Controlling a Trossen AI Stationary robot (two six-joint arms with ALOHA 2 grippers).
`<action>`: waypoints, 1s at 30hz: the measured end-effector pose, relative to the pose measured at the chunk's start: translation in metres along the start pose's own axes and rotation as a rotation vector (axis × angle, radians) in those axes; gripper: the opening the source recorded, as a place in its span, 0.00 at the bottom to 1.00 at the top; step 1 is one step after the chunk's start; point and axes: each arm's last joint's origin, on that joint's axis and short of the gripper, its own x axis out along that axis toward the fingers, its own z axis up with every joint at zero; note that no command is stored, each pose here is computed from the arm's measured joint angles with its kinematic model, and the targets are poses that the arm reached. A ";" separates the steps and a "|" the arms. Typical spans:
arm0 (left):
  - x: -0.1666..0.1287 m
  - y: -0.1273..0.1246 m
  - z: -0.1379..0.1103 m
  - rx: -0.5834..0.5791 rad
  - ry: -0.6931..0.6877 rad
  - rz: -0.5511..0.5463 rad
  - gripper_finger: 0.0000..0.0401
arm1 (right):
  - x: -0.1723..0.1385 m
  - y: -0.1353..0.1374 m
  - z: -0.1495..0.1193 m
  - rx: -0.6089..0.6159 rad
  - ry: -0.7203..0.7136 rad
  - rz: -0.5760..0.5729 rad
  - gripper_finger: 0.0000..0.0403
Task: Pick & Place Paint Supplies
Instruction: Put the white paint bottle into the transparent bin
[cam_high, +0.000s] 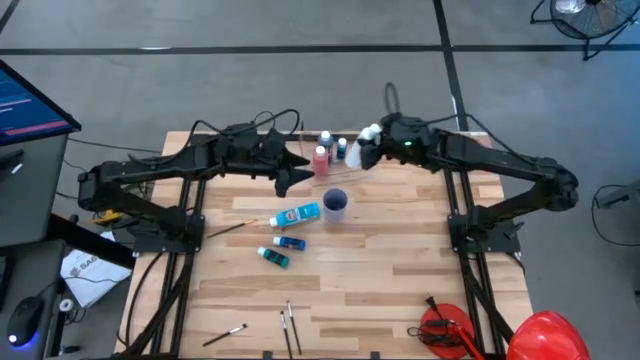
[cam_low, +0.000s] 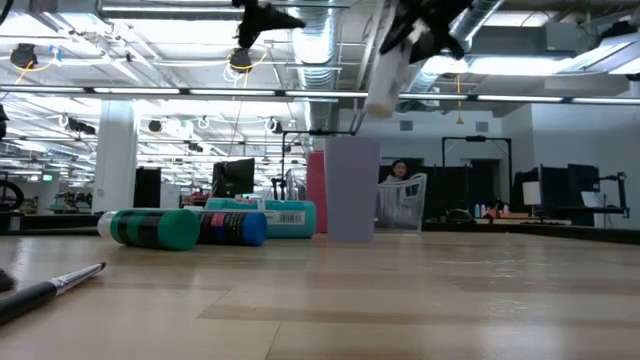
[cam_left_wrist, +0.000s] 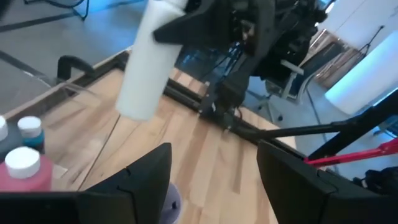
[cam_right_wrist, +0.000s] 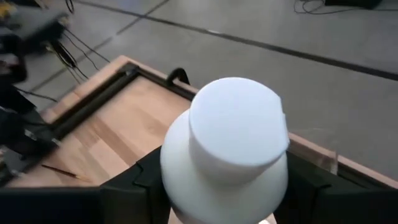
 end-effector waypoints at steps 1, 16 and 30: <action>0.000 0.002 -0.004 0.008 0.012 0.005 0.57 | 0.006 0.002 -0.002 -0.010 0.006 -0.004 0.48; 0.008 0.006 -0.033 0.005 0.102 0.007 0.57 | 0.081 0.007 -0.024 -0.147 0.044 -0.152 0.47; -0.002 0.003 -0.028 -0.015 0.080 -0.023 0.57 | 0.130 0.005 -0.046 -0.196 0.091 -0.201 0.47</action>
